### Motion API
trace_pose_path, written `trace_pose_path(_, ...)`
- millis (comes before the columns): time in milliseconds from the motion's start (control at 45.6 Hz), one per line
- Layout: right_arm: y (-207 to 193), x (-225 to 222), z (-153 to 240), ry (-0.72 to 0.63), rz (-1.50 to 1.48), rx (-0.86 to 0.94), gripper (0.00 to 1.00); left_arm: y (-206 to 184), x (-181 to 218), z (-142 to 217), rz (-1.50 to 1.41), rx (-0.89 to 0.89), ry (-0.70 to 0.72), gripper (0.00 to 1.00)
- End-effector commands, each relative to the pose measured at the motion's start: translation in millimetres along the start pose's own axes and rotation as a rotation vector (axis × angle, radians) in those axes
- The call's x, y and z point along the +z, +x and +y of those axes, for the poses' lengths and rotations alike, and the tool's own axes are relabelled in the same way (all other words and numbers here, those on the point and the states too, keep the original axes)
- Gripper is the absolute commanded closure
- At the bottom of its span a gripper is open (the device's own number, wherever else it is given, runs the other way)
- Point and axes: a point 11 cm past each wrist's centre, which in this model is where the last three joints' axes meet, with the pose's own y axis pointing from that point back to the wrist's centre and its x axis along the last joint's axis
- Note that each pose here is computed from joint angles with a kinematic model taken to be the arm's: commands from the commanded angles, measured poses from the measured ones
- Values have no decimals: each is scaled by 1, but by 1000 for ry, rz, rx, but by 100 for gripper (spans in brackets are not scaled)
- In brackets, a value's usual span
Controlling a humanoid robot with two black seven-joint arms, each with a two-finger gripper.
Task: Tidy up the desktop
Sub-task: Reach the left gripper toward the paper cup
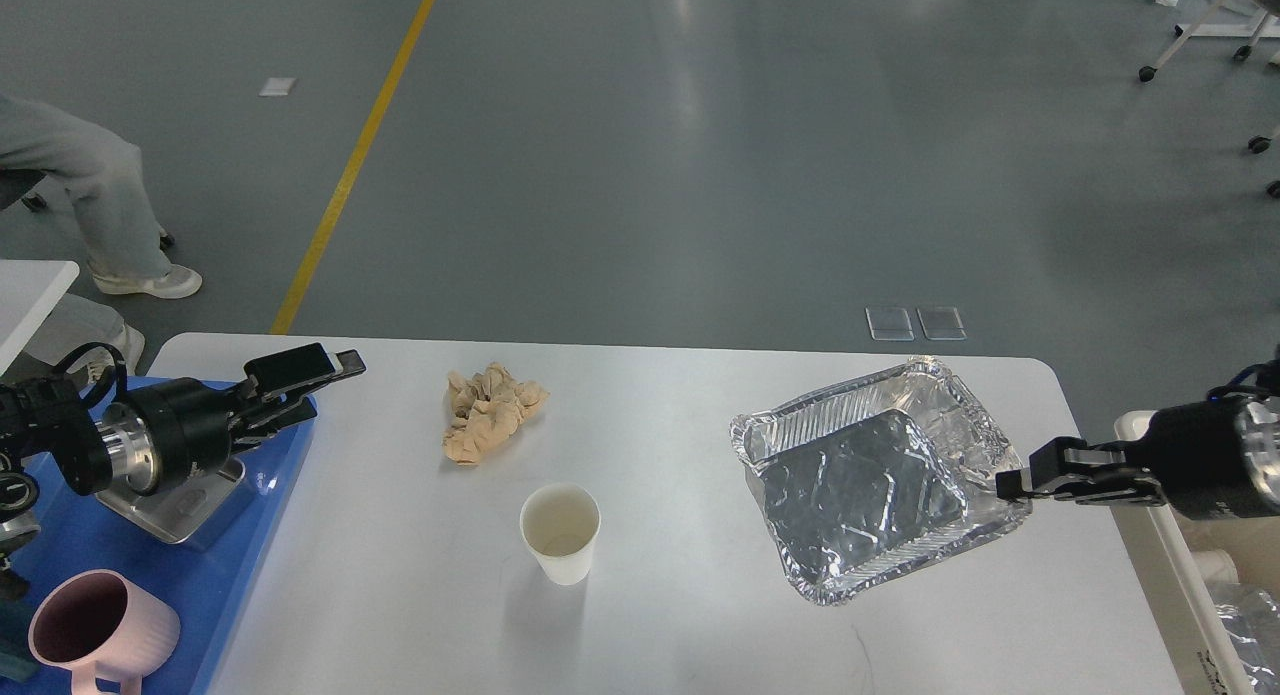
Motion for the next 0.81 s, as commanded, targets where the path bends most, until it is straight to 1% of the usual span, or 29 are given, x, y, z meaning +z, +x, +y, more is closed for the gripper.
trace_pose_path(0, 3, -2, 1, 4, 5, 12, 100, 14, 1, 26, -44, -3, 32, 5)
trace_pose_path(110, 4, -3, 1, 8, 8, 16, 100, 18, 11, 37, -71, -33, 27, 5)
trace_pose_path(351, 4, -4, 1, 12, 10, 19, 100, 14, 35, 66, -131, -89, 15, 5)
trace_pose_path(438, 4, -5, -1, 14, 11, 16, 100, 8, 36, 73, -134, -148, 24, 5)
trace_pose_path(570, 5, -5, -1, 14, 11, 21, 100, 10, 31, 88, -153, -194, 67, 5)
trace_pose_path(701, 4, -5, -2, 16, 11, 20, 100, 18, 31, 101, -186, -192, 100, 5)
trace_pose_path(789, 4, -5, -2, 15, 11, 20, 100, 19, 34, 102, -190, -202, 97, 5)
